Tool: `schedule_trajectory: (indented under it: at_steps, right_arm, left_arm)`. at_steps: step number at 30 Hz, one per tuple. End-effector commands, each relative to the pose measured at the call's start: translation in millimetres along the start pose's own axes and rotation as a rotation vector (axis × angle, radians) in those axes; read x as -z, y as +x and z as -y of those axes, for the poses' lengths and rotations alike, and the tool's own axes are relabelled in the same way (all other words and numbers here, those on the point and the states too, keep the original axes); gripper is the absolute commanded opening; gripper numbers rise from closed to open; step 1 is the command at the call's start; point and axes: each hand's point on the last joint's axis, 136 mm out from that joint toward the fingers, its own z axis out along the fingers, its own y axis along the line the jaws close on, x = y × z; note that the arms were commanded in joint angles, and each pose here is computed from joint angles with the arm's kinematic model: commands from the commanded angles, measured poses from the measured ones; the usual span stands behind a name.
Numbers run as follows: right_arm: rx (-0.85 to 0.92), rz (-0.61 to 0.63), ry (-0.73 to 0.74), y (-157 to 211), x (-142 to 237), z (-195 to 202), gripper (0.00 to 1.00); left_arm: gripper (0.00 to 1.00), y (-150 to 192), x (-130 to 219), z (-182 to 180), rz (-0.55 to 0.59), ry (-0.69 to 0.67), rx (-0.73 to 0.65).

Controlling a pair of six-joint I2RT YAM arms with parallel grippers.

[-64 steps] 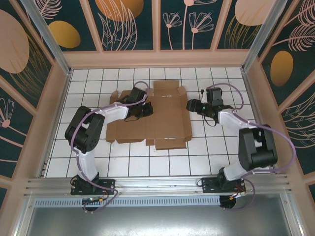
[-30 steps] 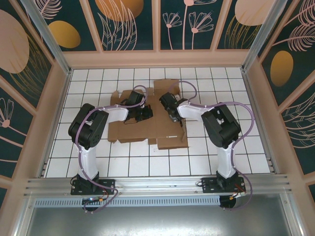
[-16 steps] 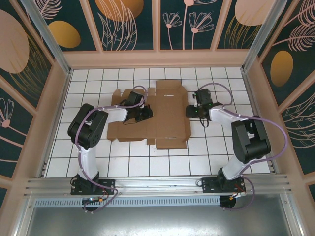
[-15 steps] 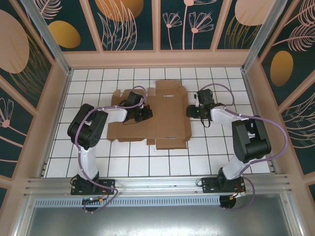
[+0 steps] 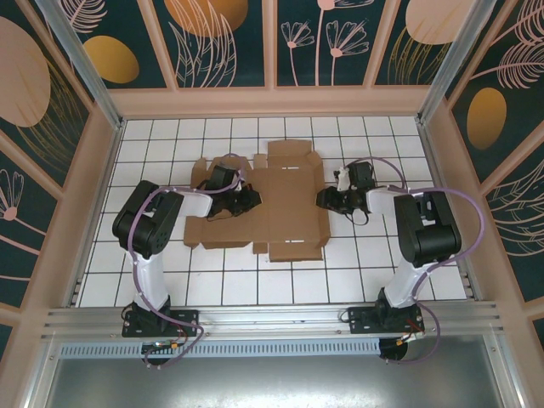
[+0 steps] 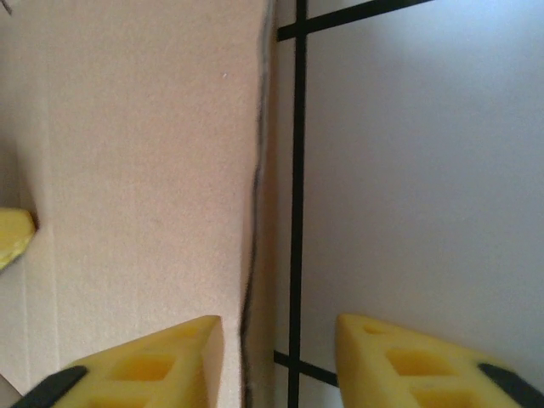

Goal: Fold the paper box

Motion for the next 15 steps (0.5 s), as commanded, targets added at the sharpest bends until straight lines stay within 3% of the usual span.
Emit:
schedule_trajectory:
  at_steps: [1, 6, 15]
  right_arm:
    - [-0.058, -0.072, -0.101, 20, -18, -3, 0.32]
    - [-0.124, -0.071, -0.217, 18, -12, -8, 0.16]
    - [-0.209, -0.12, -0.483, 26, -2, -35, 0.2]
  left_arm:
    - [0.01, 27, -10, -32, -0.079, -0.05, 0.083]
    - [0.0, 27, -10, -35, -0.087, -0.038, 0.096]
    - [0.0, 34, -14, -32, -0.123, 0.019, 0.114]
